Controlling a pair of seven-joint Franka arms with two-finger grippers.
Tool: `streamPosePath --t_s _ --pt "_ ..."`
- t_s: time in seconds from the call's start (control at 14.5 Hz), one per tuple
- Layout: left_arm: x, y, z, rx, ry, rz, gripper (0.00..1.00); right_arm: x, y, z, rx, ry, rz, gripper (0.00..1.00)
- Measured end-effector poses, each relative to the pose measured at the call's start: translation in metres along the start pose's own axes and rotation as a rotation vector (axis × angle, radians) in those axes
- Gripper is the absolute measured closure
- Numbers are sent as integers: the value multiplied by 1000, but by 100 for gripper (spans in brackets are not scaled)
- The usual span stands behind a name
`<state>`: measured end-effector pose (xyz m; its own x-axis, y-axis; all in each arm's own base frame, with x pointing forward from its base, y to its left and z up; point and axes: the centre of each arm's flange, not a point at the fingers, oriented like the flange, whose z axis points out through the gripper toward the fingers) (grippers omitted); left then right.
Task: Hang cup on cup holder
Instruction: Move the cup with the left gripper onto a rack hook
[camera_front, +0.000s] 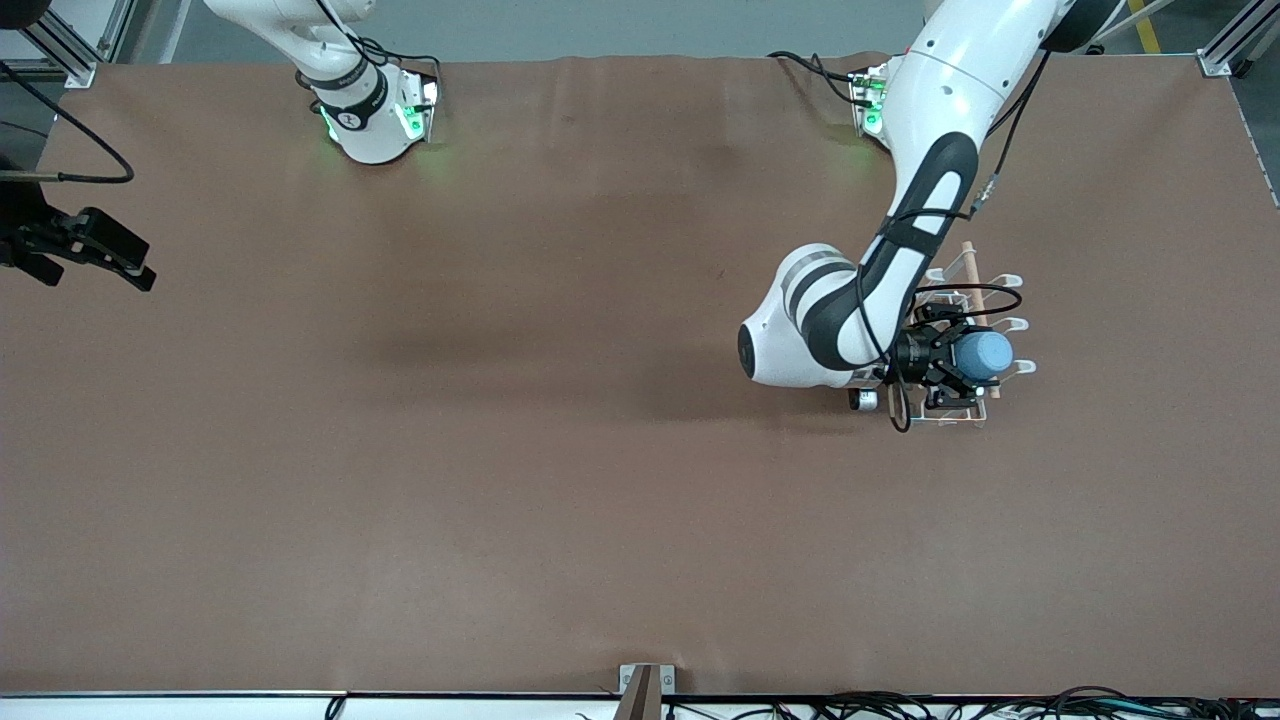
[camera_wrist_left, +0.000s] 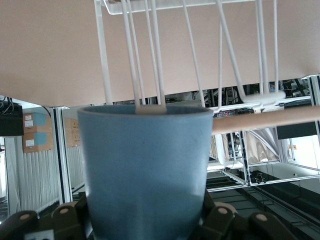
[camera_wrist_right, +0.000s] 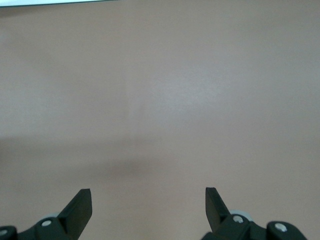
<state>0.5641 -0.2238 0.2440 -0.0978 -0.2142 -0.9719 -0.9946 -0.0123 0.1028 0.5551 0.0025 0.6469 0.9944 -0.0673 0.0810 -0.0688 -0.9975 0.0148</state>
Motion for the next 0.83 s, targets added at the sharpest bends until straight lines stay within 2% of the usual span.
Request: streamPosePath --t_s 0.41,0.55,0.76,0.83 --pt "17 -1 4 8 -25 -37 24 1 -10 5 1 -9 -22 0" --pt "19 -1 4 20 -36 -44 20 1 -12 6 1 -9 -26 0" --pt "19 2 -6 38 -50 -107 0 3 -13 8 1 -11 -26 0" --pt "16 2 -10 43 -48 -154 0 3 -13 9 1 -13 -26 0"
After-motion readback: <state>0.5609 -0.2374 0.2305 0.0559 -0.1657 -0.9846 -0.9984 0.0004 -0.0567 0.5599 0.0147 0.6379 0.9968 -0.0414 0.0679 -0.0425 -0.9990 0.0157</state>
